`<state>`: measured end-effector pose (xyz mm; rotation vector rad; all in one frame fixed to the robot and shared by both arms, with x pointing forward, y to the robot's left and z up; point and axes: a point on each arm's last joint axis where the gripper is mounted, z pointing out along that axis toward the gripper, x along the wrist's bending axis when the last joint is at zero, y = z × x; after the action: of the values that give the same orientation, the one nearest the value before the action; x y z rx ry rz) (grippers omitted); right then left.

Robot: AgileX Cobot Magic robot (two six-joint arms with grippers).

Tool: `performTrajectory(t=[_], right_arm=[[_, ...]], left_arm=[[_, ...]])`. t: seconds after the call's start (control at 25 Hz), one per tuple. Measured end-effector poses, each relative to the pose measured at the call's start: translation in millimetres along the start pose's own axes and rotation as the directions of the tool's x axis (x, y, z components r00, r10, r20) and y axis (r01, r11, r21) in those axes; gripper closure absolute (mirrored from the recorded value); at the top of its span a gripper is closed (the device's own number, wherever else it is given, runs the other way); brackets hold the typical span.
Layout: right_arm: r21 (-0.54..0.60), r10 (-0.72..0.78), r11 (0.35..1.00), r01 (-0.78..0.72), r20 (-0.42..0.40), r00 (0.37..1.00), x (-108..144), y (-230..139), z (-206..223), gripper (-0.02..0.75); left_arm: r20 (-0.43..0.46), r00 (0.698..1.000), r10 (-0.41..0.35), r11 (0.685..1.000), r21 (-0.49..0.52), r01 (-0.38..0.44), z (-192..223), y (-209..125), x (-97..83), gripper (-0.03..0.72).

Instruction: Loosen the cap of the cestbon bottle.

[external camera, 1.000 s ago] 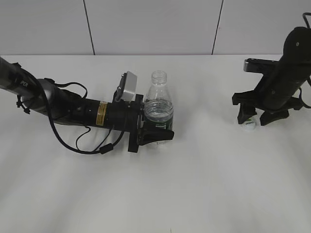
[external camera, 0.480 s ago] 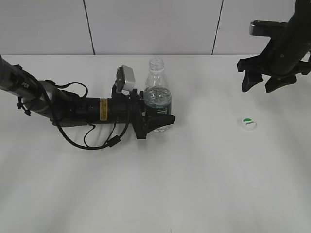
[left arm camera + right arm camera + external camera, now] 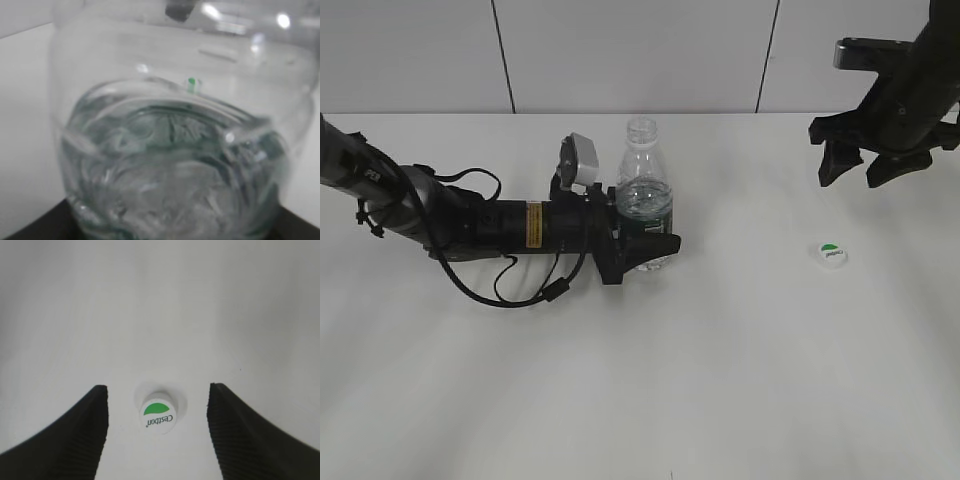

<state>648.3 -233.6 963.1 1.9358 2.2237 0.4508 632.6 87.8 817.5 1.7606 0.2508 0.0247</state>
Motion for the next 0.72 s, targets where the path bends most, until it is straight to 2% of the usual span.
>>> performTrajectory(t=[0.08, 0.24, 0.4, 0.72], right_arm=[[0.000, 0.000, 1.000, 0.000, 0.000, 1.000, 0.0, 0.0, 0.0, 0.265], [0.000, 0.001, 1.000, -0.001, 0.000, 1.000, 0.0, 0.0, 0.0, 0.265], [0.000, 0.001, 1.000, -0.001, 0.000, 1.000, 0.0, 0.0, 0.0, 0.265], [0.001, 0.001, 1.000, -0.001, 0.000, 1.000, 0.0, -0.1, 0.0, 0.265]], left_arm=[[-0.004, 1.000, -0.029, 1.000, -0.002, 0.029, 0.0, 0.1, 0.3, 0.275], [-0.010, 0.997, -0.073, 0.997, 0.007, 0.073, 0.0, -1.1, 0.9, 0.203], [-0.008, 0.997, -0.079, 0.997, 0.006, 0.079, 0.0, -1.0, 0.7, 0.171], [-0.002, 0.998, -0.071, 0.998, 0.000, 0.071, -1.6, 10.0, -0.1, 0.165]])
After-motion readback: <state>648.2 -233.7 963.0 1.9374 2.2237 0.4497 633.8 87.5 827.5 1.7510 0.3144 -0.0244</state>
